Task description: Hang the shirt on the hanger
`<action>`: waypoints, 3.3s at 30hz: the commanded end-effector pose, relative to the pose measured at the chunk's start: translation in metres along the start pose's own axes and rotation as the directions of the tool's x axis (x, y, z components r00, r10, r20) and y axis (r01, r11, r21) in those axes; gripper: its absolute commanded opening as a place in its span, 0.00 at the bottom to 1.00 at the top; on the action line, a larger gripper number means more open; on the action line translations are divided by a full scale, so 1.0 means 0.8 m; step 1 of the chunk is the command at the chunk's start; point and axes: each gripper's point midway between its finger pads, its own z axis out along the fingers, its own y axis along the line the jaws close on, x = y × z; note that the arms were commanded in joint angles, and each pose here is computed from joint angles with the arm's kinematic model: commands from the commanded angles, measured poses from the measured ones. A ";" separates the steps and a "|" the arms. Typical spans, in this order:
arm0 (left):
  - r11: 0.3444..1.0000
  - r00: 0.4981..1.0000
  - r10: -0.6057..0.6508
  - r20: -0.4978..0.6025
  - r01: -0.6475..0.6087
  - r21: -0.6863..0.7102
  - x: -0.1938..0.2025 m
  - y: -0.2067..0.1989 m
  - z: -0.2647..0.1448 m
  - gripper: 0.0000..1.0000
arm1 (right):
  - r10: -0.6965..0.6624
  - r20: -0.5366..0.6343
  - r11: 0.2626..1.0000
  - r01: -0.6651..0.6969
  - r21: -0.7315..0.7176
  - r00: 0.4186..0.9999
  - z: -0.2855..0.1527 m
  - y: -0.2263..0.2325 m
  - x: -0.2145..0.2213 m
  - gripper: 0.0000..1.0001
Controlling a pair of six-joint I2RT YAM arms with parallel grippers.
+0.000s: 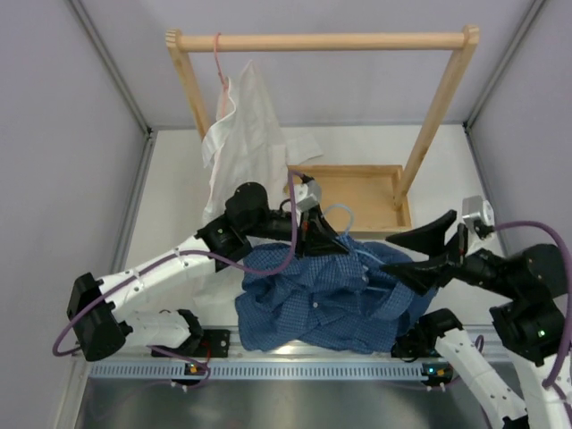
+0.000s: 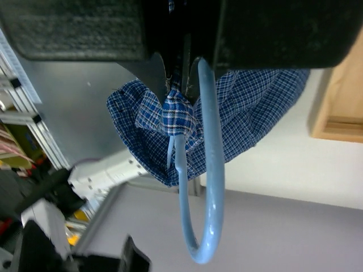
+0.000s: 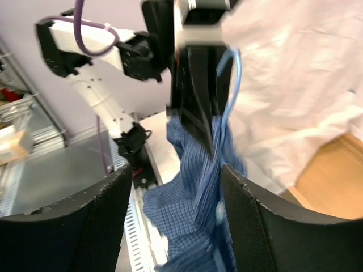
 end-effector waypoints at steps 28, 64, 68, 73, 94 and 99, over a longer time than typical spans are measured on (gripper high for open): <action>0.958 0.994 0.095 -0.048 -0.078 0.277 0.012 -0.065 0.049 0.00 | 0.095 -0.042 0.964 -0.103 -0.246 0.995 0.065 -0.017 0.011 0.00; 0.584 0.950 0.185 0.253 0.101 -0.806 0.010 0.076 -0.185 0.98 | -0.115 0.094 0.940 0.078 0.331 0.989 -0.024 -0.037 -0.099 0.00; 0.562 0.934 0.219 0.284 0.117 -0.819 -0.016 0.066 -0.202 0.98 | -0.086 0.068 0.888 0.045 0.457 0.994 -0.032 -0.071 -0.087 0.00; 0.696 0.939 0.219 0.266 0.040 -0.717 -0.024 0.037 -0.174 0.98 | -0.064 0.059 0.857 0.025 0.515 0.996 -0.033 -0.089 -0.084 0.00; 0.111 0.970 0.125 0.207 0.194 -0.975 0.014 0.197 -0.185 0.00 | -0.210 0.154 0.827 0.092 0.555 0.965 -0.075 -0.058 -0.125 0.00; 0.099 0.961 0.100 0.259 0.250 -0.963 0.021 0.205 -0.190 0.00 | -0.241 0.175 0.786 0.086 0.612 0.955 -0.098 -0.059 -0.129 0.00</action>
